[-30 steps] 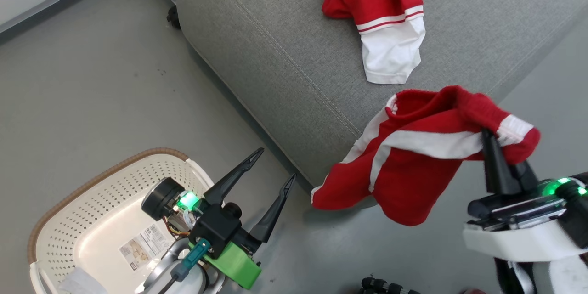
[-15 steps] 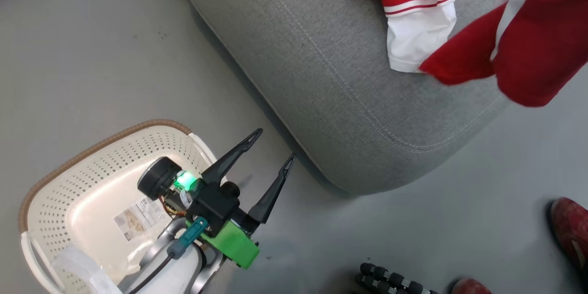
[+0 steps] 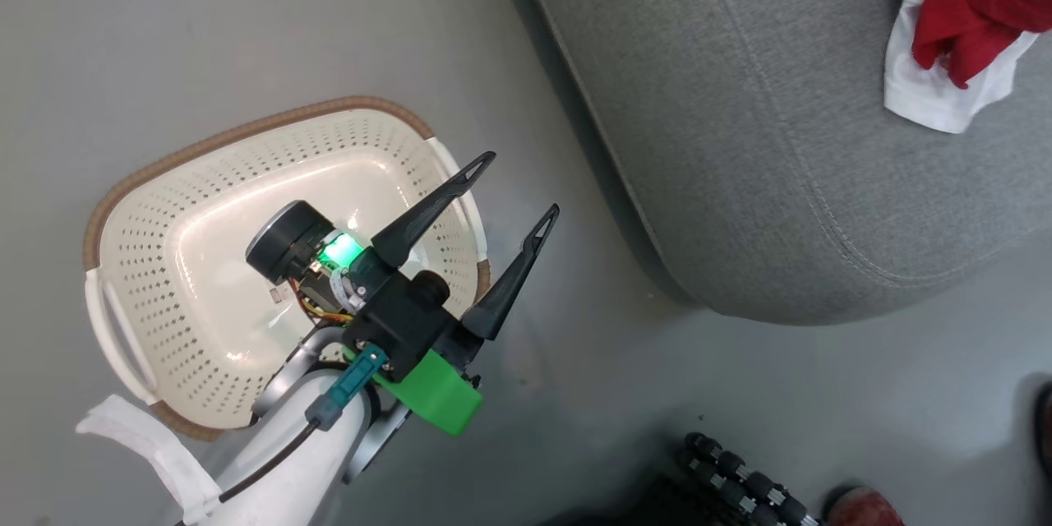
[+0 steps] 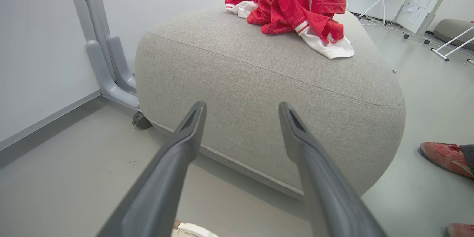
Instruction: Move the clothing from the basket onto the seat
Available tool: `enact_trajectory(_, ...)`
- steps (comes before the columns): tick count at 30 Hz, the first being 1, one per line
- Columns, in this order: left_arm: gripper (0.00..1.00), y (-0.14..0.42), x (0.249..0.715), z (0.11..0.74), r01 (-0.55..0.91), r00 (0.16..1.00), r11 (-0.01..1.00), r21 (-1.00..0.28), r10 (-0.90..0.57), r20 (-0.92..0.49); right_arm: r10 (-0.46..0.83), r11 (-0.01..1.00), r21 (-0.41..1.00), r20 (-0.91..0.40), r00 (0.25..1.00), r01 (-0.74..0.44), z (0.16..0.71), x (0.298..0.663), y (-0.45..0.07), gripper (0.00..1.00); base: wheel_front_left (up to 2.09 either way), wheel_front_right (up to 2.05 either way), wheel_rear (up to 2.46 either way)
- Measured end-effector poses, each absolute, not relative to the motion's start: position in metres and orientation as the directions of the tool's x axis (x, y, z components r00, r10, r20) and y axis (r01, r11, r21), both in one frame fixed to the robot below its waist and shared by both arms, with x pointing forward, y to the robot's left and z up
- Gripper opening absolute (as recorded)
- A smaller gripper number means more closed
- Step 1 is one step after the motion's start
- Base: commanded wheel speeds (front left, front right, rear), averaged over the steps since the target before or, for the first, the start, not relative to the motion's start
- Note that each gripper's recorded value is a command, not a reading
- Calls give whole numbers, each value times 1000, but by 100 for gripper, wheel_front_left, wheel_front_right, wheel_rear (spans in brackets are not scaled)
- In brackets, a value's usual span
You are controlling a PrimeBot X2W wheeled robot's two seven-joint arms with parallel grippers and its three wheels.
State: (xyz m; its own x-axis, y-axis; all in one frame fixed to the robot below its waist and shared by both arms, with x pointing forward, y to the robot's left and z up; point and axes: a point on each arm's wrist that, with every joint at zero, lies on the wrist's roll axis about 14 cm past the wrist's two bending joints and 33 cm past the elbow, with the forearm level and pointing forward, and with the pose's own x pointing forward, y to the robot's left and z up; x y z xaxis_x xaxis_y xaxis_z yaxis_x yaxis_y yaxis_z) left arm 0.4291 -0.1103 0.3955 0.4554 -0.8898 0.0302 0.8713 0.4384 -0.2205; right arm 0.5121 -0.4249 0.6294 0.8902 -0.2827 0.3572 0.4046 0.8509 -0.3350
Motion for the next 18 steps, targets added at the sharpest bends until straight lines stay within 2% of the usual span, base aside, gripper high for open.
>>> enact_trajectory(3, 100, -101, 432, 382, 857, 476, 461, -230, -880, 7, -324, 872, -288, 264, 908, 395, 579, 534, -426, 0, 0, 0, 0)
enact_trajectory(4, 100, -97, 433, 376, 851, 481, 469, -235, -877, -6, -343, 877, -268, 234, 910, 400, 562, 538, -427, 6, 0, 0, 0)
enact_trajectory(5, 100, -95, 433, 372, 847, 486, 476, -238, -874, -16, -357, 879, -254, 209, 910, 403, 549, 542, -427, 35, 0, 0, 0)
enact_trajectory(6, 100, -91, 433, 366, 841, 491, 483, -245, -870, -31, -363, 884, -246, 176, 915, 398, 532, 546, -424, 71, 0, 0, 0)
enact_trajectory(7, 100, -89, 433, 362, 832, 498, 491, -257, -866, -41, -370, 887, -237, 149, 917, 397, 517, 549, -422, 100, 0, 0, 0)
enact_trajectory(13, 100, -74, 432, 344, 801, 524, 528, -282, -846, -97, -379, 893, -221, 98, 920, 392, 480, 556, -408, 100, 0, 0, 0)
enact_trajectory(18, 100, -68, 442, 351, 752, 586, 580, -313, -806, -86, -372, 901, -208, 85, 925, 381, 474, 537, -394, 100, 0, 0, 0)
